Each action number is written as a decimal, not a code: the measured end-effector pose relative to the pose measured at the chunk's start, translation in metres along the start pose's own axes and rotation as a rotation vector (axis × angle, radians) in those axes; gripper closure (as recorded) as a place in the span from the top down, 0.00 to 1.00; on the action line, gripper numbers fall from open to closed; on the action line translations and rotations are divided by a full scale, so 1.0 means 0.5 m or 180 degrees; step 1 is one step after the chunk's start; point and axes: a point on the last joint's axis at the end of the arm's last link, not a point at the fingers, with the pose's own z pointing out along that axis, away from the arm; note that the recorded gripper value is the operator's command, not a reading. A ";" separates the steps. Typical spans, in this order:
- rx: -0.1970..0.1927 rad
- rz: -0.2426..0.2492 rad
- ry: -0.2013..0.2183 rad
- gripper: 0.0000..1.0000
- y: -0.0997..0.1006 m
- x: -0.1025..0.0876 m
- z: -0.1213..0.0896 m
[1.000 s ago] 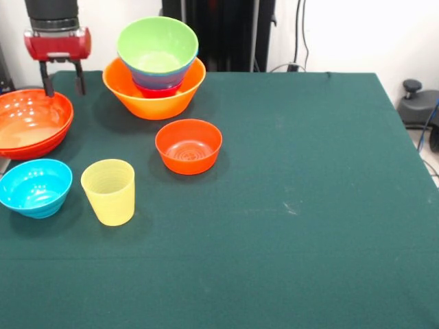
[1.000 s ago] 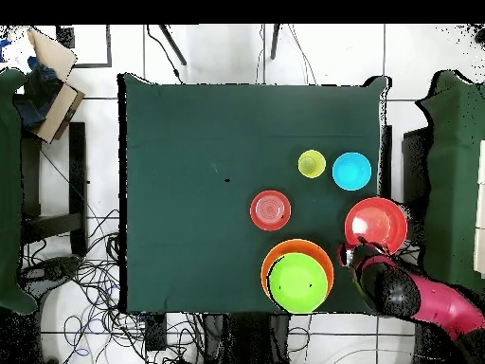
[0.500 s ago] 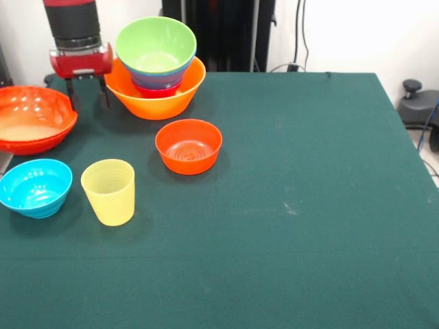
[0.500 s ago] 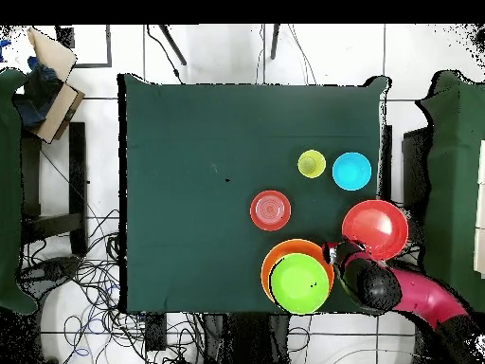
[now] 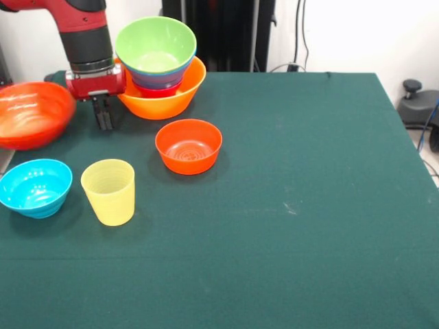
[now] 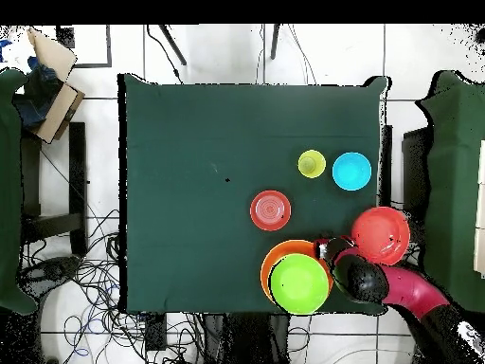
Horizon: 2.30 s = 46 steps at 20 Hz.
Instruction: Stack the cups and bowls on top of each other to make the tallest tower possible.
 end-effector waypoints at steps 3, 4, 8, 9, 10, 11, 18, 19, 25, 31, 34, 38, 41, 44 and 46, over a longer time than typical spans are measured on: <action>0.0007 0.0008 -0.0004 0.00 -0.004 0.000 0.000; 0.0008 0.0007 -0.0003 0.00 -0.004 0.000 0.000; 0.0008 0.0007 -0.0004 0.00 -0.004 0.000 0.000; 0.0008 0.0007 -0.0004 0.00 -0.004 0.000 0.000; 0.0008 0.0007 -0.0004 0.00 -0.004 0.000 0.000; 0.0008 0.0007 -0.0004 0.00 -0.004 0.000 0.000; 0.0008 0.0007 -0.0004 0.00 -0.004 0.000 0.000; 0.0008 0.0007 -0.0004 0.00 -0.004 0.000 0.000; 0.0011 0.0003 -0.0003 0.00 -0.004 -0.001 0.000; 0.0030 -0.0012 -0.0007 0.00 -0.006 -0.005 -0.004; 0.0055 -0.0027 -0.0015 0.00 -0.010 -0.010 -0.010; 0.0124 -0.0064 -0.0033 0.00 -0.021 -0.020 -0.028; 0.0248 -0.0129 -0.0073 0.00 -0.036 -0.046 -0.060; 0.0310 -0.0156 -0.0092 0.00 -0.041 -0.067 -0.078; 0.0360 -0.0178 -0.0099 0.00 -0.042 -0.088 -0.095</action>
